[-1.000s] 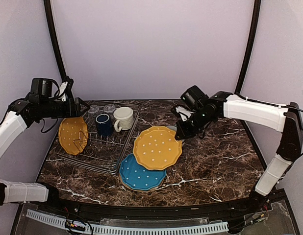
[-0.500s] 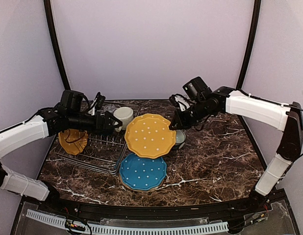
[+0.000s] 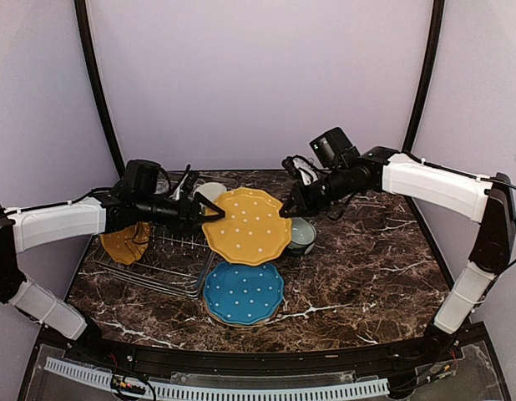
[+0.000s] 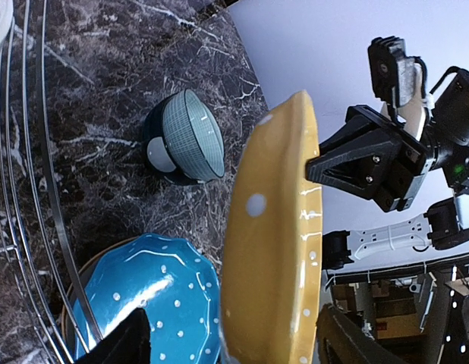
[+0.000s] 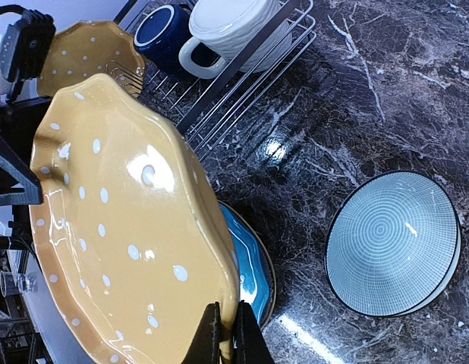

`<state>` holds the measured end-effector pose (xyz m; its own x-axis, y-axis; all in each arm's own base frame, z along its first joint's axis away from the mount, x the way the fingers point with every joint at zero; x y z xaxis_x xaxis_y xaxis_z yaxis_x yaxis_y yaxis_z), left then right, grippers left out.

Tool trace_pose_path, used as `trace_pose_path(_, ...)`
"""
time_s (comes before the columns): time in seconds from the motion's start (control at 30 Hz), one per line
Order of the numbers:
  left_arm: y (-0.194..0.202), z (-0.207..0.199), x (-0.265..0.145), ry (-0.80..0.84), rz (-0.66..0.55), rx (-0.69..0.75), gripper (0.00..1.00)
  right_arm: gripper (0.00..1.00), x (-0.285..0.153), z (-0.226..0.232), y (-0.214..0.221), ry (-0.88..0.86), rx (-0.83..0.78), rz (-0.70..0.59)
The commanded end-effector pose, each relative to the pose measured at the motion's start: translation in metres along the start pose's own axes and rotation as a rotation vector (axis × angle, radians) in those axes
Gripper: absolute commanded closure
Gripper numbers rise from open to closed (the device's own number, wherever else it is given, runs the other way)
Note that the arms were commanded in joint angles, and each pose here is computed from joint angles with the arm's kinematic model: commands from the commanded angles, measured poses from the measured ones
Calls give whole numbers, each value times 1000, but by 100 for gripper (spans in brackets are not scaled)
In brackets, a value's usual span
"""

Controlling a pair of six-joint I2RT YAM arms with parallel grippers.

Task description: Load the mixed dishes into the dish rack

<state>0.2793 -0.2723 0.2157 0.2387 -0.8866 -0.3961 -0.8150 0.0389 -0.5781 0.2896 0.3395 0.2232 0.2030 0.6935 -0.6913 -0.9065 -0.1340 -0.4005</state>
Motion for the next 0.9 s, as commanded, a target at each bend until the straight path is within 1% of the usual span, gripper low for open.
trace_pose_path(0.0, -1, -14, 4, 75, 28, -4, 31, 100, -20, 43, -31, -175, -52, -113)
trace_pose_path(0.2, -4, -15, 5, 77, 22, 1, 44, 100, -16, 40, -28, -175, -51, -101)
trace_pose_path(0.33, -4, -14, 6, 78, 23, -4, 58, 100, -13, 39, -26, -176, -56, -95)
trace_pose_path(0.37, -5, -14, 6, 78, 21, -4, 64, 100, -13, 39, -26, -174, -56, -94)
trace_pose_path(0.4, -5, -14, 6, 78, 20, -3, 68, 100, -12, 37, -26, -169, -56, -92)
trace_pose_path(0.43, -6, -15, 5, 76, 17, -2, 73, 100, -11, 37, -25, -166, -58, -89)
trace_pose_path(0.53, -9, -17, 4, 74, 9, -3, 82, 100, -9, 37, -23, -170, -64, -80)
trace_pose_path(0.57, -12, -18, 4, 78, 0, 0, 87, 100, -9, 38, -22, -178, -68, -78)
trace_pose_path(0.6, -13, -20, 3, 83, -5, 1, 90, 100, -8, 39, -21, -182, -69, -72)
trace_pose_path(0.63, -16, -23, 2, 92, -17, 4, 97, 100, -7, 39, -20, -188, -71, -70)
trace_pose_path(0.7, -22, -28, -1, 103, -43, 15, 99, 100, -7, 42, -18, -198, -78, -63)
trace_pose_path(0.73, -24, -29, -2, 99, -55, 16, 99, 98, -8, 42, -18, -202, -81, -64)
trace_pose_path(0.77, -28, -33, -6, 99, -74, 30, 99, 91, -9, 43, -18, -204, -84, -65)
trace_pose_path(0.8, -32, -35, -9, 87, -92, 47, 99, 78, -10, 42, -18, -201, -85, -68)
trace_pose_path(0.87, -40, -40, -19, 55, -124, 89, 99, 59, -14, 42, -18, -191, -88, -77)
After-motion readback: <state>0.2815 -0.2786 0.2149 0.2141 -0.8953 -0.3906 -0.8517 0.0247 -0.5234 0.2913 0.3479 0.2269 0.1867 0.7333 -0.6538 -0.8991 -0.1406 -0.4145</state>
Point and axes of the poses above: each gripper's point midway between its finger pads, its own x axis out along the fingers, its own z axis along the line the jaws close on, y = z × x, the point moved 2 cm from there along -x, back along the fingers, and after that the axes turned 12 degrees about x, right-handed, at the moved point
